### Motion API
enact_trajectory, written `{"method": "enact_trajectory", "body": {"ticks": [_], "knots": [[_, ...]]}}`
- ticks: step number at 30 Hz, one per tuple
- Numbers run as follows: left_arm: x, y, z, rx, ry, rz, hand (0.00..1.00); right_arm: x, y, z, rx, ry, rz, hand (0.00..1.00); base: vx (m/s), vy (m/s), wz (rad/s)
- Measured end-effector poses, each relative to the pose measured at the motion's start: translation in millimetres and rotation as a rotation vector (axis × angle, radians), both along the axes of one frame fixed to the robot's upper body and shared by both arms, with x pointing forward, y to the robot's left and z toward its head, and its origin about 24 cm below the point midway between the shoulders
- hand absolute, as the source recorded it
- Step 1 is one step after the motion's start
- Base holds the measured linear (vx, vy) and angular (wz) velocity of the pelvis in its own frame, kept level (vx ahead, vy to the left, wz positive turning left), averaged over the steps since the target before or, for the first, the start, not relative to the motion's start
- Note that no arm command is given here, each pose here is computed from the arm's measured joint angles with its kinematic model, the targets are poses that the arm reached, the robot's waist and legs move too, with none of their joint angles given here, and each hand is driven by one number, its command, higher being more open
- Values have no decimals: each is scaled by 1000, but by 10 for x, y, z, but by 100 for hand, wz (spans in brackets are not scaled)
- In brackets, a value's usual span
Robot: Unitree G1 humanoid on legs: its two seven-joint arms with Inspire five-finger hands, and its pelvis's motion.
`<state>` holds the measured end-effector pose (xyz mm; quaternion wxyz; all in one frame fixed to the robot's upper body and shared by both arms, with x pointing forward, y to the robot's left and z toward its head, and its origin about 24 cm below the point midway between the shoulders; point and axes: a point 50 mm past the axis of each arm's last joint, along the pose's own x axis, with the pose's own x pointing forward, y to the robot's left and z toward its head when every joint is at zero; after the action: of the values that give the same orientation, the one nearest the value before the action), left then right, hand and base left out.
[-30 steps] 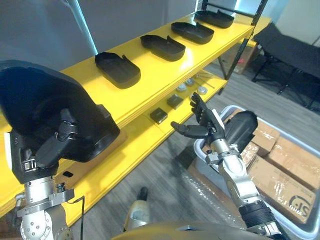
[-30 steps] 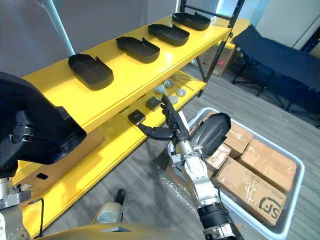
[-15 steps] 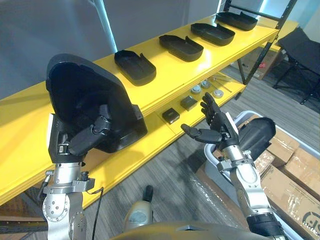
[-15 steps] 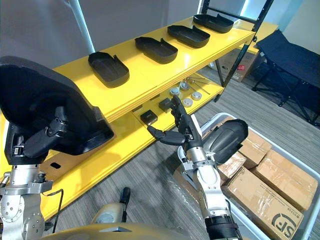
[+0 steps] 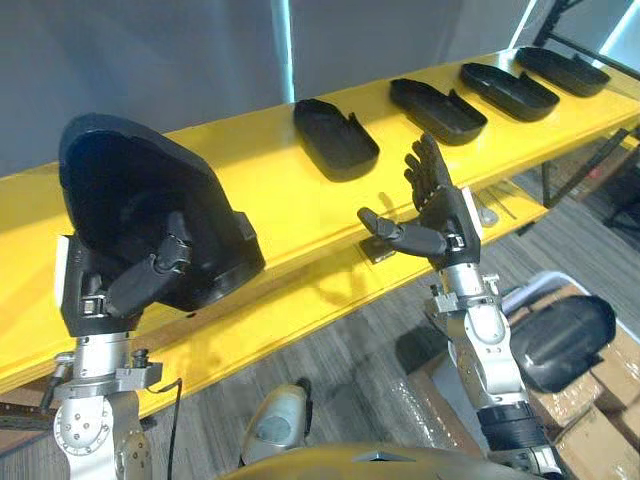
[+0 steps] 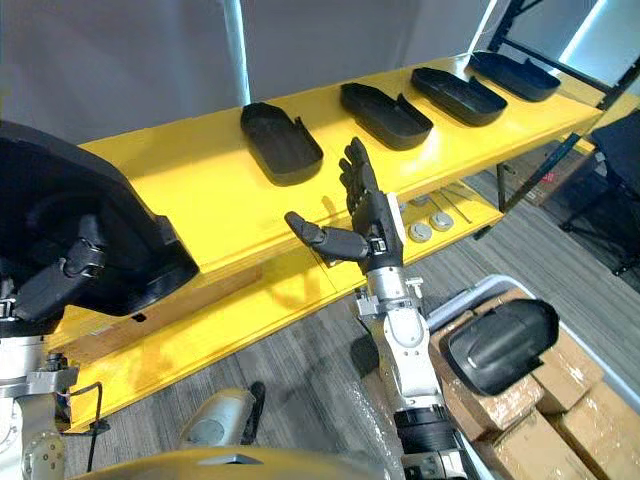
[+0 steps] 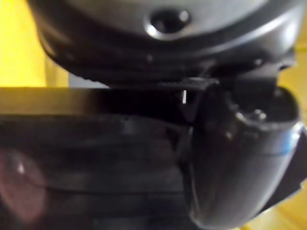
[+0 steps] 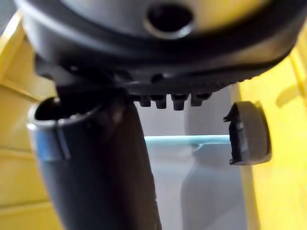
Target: Walk over and take three plastic housings, then place them on the shelf
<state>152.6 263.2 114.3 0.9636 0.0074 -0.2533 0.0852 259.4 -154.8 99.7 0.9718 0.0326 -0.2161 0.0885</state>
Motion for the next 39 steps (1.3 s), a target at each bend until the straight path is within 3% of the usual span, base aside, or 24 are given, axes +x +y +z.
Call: {"method": "enact_trajectory", "body": {"ticks": [6, 10, 17, 28, 34, 39], "knots": [[199, 25, 147, -46, -99, 43, 0, 61, -52, 220, 2, -121, -8, 100, 227, -15, 72], [232, 1, 41, -78, -54, 39, 0, 33, -60, 306, 8, -162, -8, 100, 282, -360, 122], [246, -255, -66, -56, -13, -155, 0, 35, -468, 358, -20, -158, -156, 100, 225, -263, 101], [328, -408, -71, -66, 7, -213, 0, -88, -535, 190, 57, -104, -160, 100, 57, 8, 18], [499, -568, 23, 50, 23, -319, 0, -167, -577, 305, 41, -158, -195, 100, -73, 50, 27], [542, -400, 11, 148, 162, -346, 0, -255, -596, 319, 50, -171, -216, 100, -57, 160, -33]]}}
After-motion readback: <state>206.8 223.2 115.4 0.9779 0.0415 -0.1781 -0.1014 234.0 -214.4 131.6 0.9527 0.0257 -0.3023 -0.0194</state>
